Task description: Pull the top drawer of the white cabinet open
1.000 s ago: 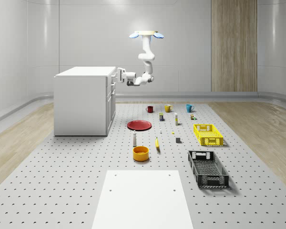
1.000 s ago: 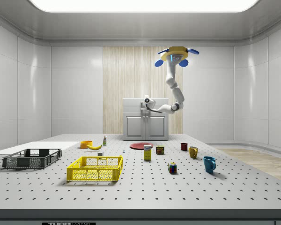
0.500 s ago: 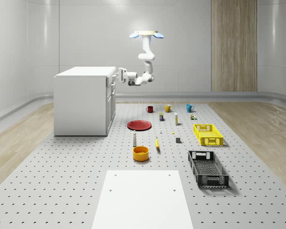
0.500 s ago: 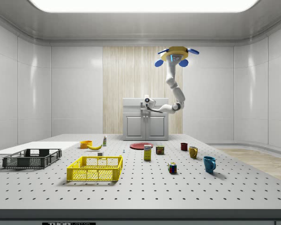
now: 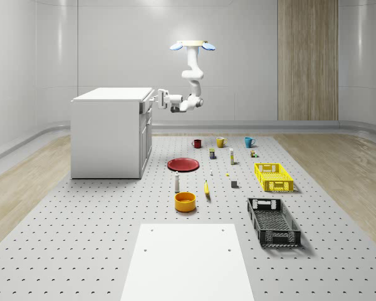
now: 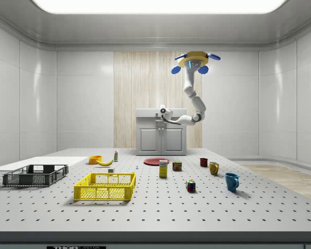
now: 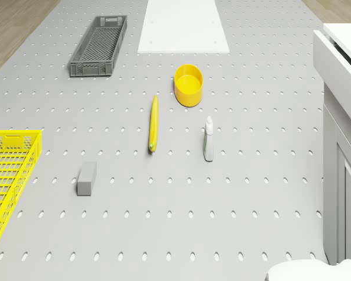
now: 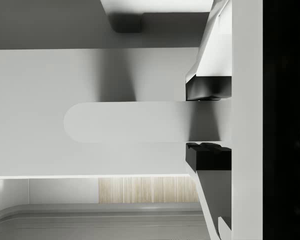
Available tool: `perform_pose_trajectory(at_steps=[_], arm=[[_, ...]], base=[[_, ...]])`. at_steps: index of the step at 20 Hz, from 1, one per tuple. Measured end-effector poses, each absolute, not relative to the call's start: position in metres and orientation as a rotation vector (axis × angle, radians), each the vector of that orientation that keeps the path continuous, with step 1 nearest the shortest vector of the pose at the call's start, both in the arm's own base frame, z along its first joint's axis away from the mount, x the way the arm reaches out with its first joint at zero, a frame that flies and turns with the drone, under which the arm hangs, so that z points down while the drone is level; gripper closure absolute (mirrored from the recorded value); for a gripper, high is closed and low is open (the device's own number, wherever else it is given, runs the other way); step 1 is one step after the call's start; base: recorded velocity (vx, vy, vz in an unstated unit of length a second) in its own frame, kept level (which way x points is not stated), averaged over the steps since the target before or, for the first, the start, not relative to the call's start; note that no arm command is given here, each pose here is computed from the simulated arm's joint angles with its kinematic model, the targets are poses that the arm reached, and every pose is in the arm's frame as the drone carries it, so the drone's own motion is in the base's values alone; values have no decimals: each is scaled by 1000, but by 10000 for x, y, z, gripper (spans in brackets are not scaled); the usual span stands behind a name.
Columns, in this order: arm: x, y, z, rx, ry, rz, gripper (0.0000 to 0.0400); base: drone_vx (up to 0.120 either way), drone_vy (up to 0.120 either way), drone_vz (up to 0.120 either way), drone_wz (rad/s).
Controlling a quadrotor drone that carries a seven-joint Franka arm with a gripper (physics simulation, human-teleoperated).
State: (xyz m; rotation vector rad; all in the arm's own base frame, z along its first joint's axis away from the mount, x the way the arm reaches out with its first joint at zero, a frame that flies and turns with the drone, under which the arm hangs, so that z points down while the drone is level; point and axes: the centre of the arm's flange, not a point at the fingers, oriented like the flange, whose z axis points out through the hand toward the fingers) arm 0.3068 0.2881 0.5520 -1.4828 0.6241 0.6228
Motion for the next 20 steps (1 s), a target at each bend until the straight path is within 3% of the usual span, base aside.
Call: perform_pose_trajectory(at_steps=[1, 3, 4, 7, 9, 10, 14, 20], arm=[[3069, 2855, 5515, -1486, 614, 613, 275], [3120, 2775, 5418, -1564, 604, 595, 101], [3161, 2695, 5457, -1606, 563, 556, 102], [3125, 2635, 5491, -1562, 585, 579, 180], [3107, 2597, 5502, -1540, 597, 592, 210], [3106, 2570, 5475, -1538, 594, 588, 188], [3075, 2412, 5544, -1510, 619, 614, 254], [3070, 2246, 5526, -1491, 614, 612, 286]], base=[[0, 0, 0, 0], [0, 0, 0, 0], [0, 0, 0, 0], [0, 0, 0, 0], [0, 0, 0, 0], [0, 0, 0, 0], [0, 0, 0, 0], [0, 80, 0, 0]])
